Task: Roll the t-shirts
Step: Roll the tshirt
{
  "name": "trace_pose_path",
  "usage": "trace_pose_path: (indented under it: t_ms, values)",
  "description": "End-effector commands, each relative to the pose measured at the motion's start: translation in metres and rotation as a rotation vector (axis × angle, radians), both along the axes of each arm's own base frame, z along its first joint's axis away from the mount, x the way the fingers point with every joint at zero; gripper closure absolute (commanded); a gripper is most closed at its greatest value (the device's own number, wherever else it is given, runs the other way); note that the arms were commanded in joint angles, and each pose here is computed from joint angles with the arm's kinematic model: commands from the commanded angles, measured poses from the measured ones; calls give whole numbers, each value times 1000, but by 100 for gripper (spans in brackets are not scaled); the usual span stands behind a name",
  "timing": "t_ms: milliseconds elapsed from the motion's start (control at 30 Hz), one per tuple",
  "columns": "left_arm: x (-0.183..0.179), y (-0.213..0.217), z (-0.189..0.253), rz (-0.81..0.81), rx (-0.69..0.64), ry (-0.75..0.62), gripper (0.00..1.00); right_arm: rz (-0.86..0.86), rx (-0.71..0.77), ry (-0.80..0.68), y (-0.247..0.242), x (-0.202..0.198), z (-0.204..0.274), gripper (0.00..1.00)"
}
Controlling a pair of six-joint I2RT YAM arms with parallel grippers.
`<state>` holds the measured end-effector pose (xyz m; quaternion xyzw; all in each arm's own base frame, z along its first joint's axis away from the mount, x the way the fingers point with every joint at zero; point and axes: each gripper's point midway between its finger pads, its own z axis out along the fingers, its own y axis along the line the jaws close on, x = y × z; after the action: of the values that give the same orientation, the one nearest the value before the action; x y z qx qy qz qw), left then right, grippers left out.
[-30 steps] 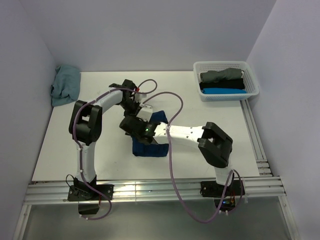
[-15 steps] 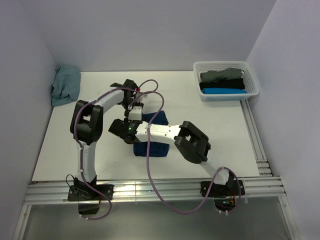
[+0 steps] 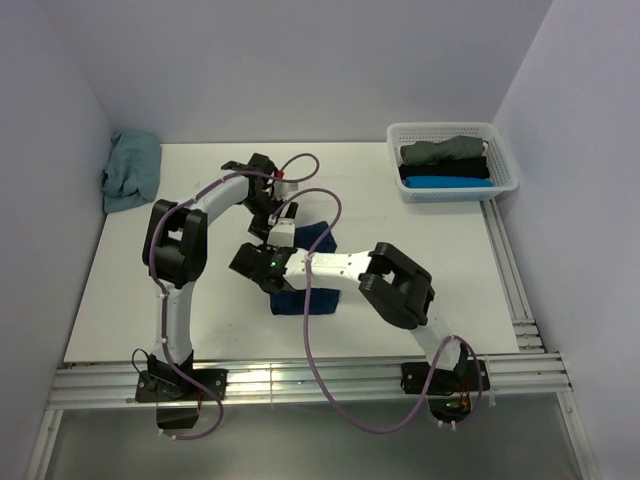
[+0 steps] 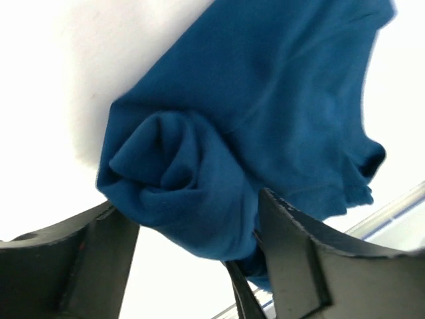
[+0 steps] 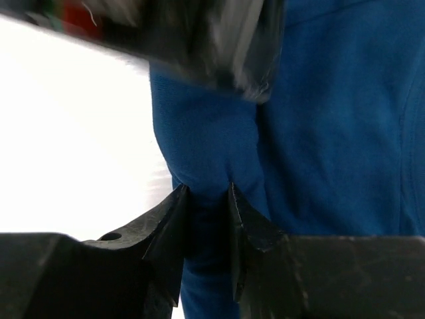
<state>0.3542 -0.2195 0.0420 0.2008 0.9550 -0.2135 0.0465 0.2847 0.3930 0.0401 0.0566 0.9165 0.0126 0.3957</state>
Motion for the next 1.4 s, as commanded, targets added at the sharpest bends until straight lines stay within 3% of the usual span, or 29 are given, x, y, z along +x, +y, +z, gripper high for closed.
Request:
trace_pose_path:
  t_ms: [0,67,200,400,800,900,1033,1133,1167,1233,1267,1367]
  values:
    - [12,-20,40,-71,-125,-74,24,24,117,36,-1,-9,1,71]
    - [15,-24,56,-83,-182,-88,20,38,186,72,-11,-16,-4,75]
    - [20,-20,78,-71,-299,-72,16,79,458,66,-1,-12,6,80]
    - [18,-1,68,-55,-323,-61,14,98,785,54,-10,-3,18,80]
    - [-6,1,16,-19,-331,27,9,142,1119,30,-2,11,24,80]
    - [3,6,5,22,-278,5,11,128,1143,33,-4,13,17,80]
    - [13,11,0,88,-208,-4,37,113,1084,48,-8,9,12,70]
    - [18,16,-3,97,-140,-20,52,90,975,49,-9,9,11,55]
    - [18,15,-4,93,-124,-21,55,67,877,80,-16,4,-4,52]
    - [19,15,-4,84,-77,-34,64,55,815,55,-11,10,9,50]
    - [18,15,-5,78,-63,-36,66,30,696,102,-22,1,-8,49]
    - [14,14,-7,56,-20,-35,77,-3,521,93,-26,-4,-5,45]
